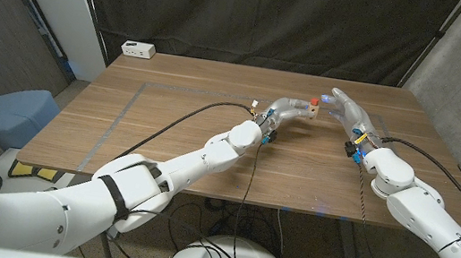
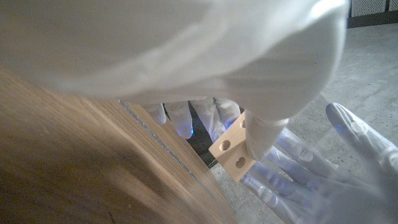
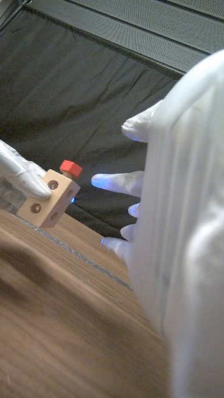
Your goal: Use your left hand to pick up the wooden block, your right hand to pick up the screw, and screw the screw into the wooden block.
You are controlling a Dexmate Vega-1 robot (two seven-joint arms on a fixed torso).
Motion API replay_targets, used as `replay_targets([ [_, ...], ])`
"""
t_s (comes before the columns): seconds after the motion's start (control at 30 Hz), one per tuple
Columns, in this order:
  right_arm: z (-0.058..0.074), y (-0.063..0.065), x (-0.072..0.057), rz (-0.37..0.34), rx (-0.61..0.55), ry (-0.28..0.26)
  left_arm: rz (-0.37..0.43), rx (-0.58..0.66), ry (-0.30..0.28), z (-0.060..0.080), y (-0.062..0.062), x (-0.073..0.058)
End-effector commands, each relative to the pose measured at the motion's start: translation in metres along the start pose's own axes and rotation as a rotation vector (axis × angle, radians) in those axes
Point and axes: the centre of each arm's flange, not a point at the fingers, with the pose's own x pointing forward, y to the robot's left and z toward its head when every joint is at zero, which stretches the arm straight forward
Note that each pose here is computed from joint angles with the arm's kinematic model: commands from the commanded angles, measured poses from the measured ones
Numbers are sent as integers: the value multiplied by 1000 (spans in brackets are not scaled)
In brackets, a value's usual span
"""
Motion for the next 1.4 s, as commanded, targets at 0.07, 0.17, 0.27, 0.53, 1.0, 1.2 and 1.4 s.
replay_targets([
  [0.07, 1, 2, 8, 48, -4, 4, -2, -1, -1, 0, 0, 1],
  [0.17, 1, 2, 9, 59, -4, 8, -2, -1, 0, 0, 0, 1],
  [0.27, 1, 3, 11, 68, -7, 5, -2, 0, -1, 0, 0, 1],
  [0.53, 2, 4, 13, 78, -7, 7, -4, -4, 1, -1, 0, 1],
  [1.0, 4, 4, 14, 86, -7, 9, -6, -4, 0, -1, 0, 2],
  [1.2, 5, 4, 13, 88, -11, 6, -8, -4, 2, -1, 0, 2],
  [1.4, 5, 4, 11, 84, -12, 8, -8, -5, 2, -1, -1, 1],
])
